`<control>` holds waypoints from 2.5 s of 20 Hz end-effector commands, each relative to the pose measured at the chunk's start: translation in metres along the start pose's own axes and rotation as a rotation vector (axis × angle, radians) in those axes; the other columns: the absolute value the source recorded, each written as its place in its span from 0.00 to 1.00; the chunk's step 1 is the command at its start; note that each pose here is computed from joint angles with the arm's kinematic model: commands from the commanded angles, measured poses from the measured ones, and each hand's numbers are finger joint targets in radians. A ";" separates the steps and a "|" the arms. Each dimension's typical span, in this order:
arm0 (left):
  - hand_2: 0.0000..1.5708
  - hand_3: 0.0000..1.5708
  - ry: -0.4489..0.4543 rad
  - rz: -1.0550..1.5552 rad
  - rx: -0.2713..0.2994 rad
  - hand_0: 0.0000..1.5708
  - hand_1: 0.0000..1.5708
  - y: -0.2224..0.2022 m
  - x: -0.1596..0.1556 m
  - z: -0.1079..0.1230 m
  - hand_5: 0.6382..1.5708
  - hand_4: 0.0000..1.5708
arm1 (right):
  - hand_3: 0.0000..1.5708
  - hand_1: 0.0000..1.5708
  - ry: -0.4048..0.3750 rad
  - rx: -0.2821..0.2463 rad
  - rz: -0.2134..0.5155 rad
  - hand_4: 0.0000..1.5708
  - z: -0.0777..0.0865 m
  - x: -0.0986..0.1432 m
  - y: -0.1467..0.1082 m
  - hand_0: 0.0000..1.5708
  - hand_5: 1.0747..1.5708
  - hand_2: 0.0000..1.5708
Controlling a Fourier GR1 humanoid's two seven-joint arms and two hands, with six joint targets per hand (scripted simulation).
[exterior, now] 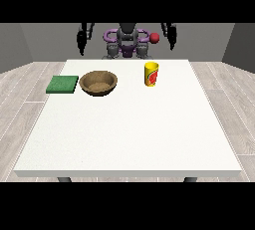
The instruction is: Pick the cup and pour the ball into the bowl, then pick the bowl and place it on the pad
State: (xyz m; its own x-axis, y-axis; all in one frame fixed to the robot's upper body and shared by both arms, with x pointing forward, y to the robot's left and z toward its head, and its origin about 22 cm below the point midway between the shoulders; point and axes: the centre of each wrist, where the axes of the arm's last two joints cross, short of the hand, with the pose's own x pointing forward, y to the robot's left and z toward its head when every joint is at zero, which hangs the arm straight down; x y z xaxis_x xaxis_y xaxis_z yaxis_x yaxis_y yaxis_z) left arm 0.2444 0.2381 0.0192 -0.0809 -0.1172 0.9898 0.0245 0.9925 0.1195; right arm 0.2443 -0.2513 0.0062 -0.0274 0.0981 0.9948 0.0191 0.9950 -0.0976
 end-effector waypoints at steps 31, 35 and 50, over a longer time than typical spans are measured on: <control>0.00 0.00 -0.268 0.072 0.114 0.00 0.00 -0.018 0.030 -0.035 0.92 0.35 | 0.00 0.00 -0.262 0.023 -0.166 0.44 -0.007 0.078 -0.017 0.00 0.95 0.00; 0.00 0.00 -0.226 0.060 0.118 0.00 0.00 -0.010 -0.003 -0.046 0.91 0.23 | 0.00 0.00 -0.283 0.021 -0.175 0.43 -0.013 0.082 -0.037 0.00 0.96 0.00; 0.00 0.00 -0.147 0.072 0.120 0.00 0.00 -0.021 -0.068 -0.079 0.84 0.12 | 0.00 0.00 -0.229 0.033 -0.156 0.43 -0.023 0.040 -0.053 0.00 0.98 0.00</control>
State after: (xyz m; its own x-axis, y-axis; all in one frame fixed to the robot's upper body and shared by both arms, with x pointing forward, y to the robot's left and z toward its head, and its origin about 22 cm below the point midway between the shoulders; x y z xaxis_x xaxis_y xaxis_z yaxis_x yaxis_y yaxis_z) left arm 0.3142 0.2276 -0.0394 -0.2183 -0.0567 0.9742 -0.0461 0.9978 0.0478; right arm 0.2651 -0.3078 0.0625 -0.2380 -0.0563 0.9696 -0.0043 0.9984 0.0569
